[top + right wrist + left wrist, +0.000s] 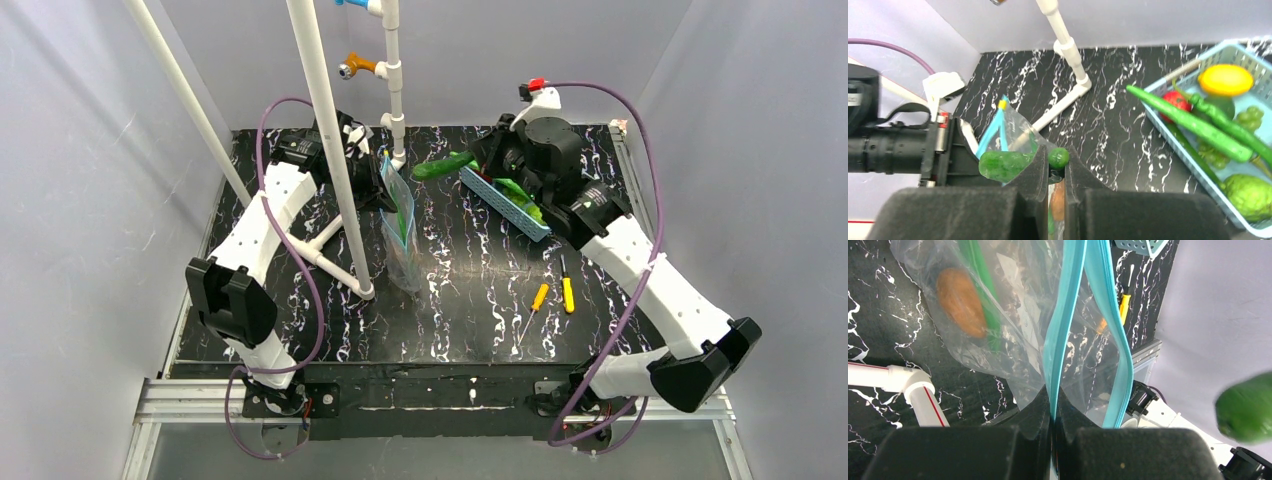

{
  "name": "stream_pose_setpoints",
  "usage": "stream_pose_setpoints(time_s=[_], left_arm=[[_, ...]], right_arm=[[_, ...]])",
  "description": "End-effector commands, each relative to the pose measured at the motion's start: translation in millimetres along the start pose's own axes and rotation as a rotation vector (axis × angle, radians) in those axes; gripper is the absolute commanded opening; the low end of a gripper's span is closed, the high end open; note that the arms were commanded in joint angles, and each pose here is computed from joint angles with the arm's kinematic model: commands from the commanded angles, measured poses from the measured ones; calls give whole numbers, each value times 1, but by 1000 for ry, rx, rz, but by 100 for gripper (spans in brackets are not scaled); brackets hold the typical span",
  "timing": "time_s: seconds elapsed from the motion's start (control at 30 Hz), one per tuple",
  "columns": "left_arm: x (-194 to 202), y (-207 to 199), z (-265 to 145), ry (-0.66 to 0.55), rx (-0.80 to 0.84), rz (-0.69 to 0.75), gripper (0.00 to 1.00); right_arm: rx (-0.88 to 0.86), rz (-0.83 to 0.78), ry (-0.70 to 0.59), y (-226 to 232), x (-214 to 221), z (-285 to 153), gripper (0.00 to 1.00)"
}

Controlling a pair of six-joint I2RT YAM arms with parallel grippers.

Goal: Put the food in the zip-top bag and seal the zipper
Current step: Place the fake vegetable in the zipper food storage bag.

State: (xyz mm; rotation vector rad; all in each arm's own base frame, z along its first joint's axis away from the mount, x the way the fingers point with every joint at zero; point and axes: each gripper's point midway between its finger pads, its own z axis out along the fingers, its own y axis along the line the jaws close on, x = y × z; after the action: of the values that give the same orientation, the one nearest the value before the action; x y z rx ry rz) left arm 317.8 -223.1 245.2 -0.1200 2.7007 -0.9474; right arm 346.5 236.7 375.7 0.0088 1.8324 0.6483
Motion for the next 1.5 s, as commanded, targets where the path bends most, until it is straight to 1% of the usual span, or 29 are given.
stream_pose_setpoints(time_s=[0.0,0.17,0.37,0.6,0.67,0.7,0.77,0.83,0.9,0.97,1.03,1.1,1.17,1.3,1.37,1.43,1.47], left_arm=[[5,0,5,28,15,-15,0],[2,-3,4,20,23,-20,0],[3,-5,2,17,29,-21,0],[3,-6,1,13,32,-22,0],[3,-7,1,13,34,-22,0],[2,-7,1,12,32,-21,0],[2,-7,0,11,31,-18,0],[1,-7,0,8,30,-18,0],[1,-6,1,7,27,-19,0],[0,-4,1,-2,10,-18,0],[-1,-2,0,-15,2,-12,0],[-1,-3,0,-17,8,-11,0],[-1,-3,2,-10,15,-15,0],[3,-1,4,-6,19,-21,0],[3,-1,3,-11,22,-20,0],[4,-1,1,-14,21,-17,0],[4,-2,0,-16,22,-15,0]], right_arm=[[79,-213,-161,25,-41,-7,1],[152,-380,-181,53,-35,1,1],[233,-556,-180,70,-14,28,1],[228,-711,-183,103,16,58,1],[224,-736,-170,107,25,62,8],[213,-736,-157,108,29,63,14],[148,-700,-109,113,44,62,24],[59,-672,-41,117,64,58,37],[-21,-589,21,121,77,49,47],[-56,-503,85,116,88,38,55],[-156,-417,154,116,98,27,56],[-228,-319,189,113,98,13,58],[-288,-244,193,108,87,-1,60],[-385,-158,184,91,59,-20,62],[-369,-136,200,76,53,-21,62],[-286,-132,194,51,46,-17,63],[-239,-130,188,36,43,-14,66]])
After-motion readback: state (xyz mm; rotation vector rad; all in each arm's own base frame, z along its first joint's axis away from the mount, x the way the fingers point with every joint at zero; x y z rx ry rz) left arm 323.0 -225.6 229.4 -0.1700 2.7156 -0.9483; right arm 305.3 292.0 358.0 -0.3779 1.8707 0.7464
